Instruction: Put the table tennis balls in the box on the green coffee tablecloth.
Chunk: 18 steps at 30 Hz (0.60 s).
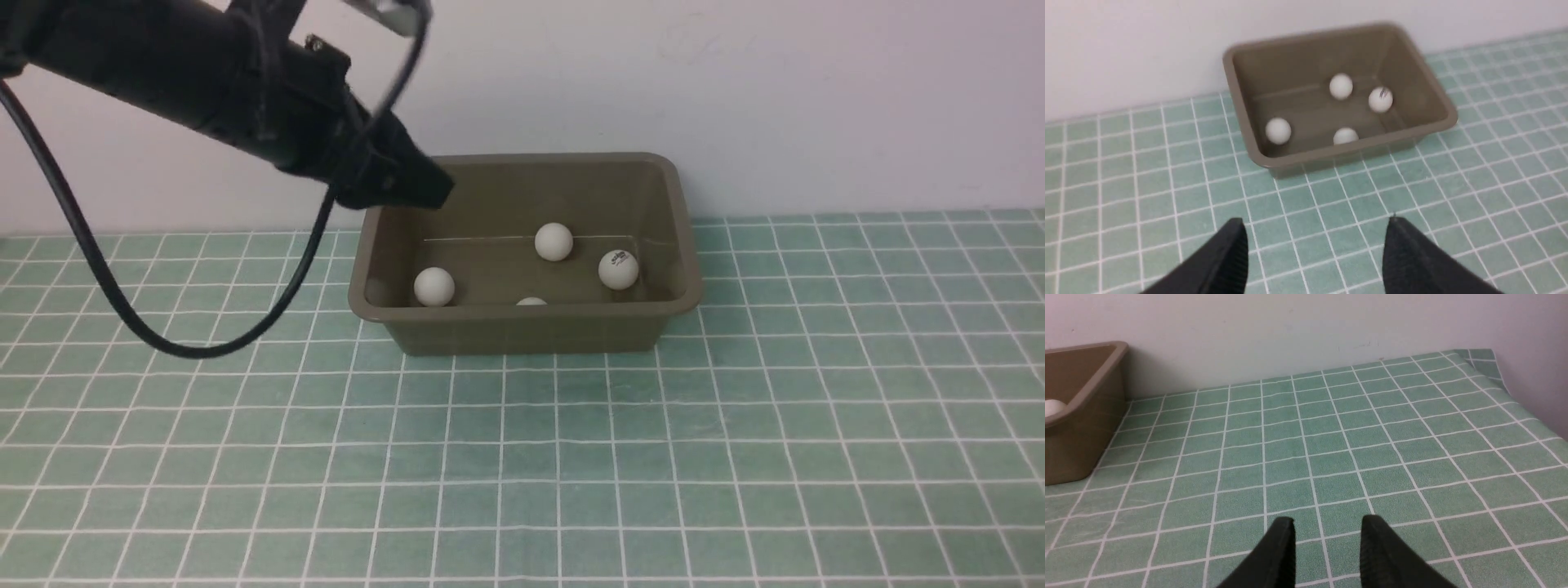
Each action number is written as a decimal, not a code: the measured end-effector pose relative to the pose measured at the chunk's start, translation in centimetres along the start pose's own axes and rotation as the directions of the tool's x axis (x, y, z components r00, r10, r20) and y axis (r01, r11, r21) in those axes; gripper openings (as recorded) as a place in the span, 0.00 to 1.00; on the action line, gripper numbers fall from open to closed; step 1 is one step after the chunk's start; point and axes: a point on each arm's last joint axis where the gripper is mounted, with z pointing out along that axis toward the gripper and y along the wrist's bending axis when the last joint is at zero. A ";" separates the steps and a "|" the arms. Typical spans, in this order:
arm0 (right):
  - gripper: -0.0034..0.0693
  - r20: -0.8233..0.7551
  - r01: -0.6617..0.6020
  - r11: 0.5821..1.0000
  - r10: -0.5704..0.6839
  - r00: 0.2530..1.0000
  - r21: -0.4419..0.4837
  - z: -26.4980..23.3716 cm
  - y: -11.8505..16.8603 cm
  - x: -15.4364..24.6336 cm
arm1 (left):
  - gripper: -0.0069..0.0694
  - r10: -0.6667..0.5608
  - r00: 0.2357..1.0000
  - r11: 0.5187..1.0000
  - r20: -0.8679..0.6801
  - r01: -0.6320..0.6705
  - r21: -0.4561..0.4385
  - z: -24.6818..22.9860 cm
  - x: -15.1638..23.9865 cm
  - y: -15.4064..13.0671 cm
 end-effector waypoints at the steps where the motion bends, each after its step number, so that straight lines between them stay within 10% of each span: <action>1: 0.34 0.000 0.000 1.000 0.000 1.000 0.000 0.0 0.0 0.0 | 0.62 0.002 0.999 1.000 0.047 -0.002 0.006 -1.4 1.5 0.4; 8: 0.34 0.000 0.000 1.000 0.000 1.000 0.000 0.0 0.0 0.0 | 0.62 0.102 0.895 0.995 0.435 -0.098 -0.031 -3.3 14.9 3.5; 18: 0.34 0.000 0.000 1.000 0.000 1.000 0.000 0.0 0.0 0.0 | 0.62 0.197 0.947 0.979 0.255 -0.177 -0.100 2.1 20.6 4.1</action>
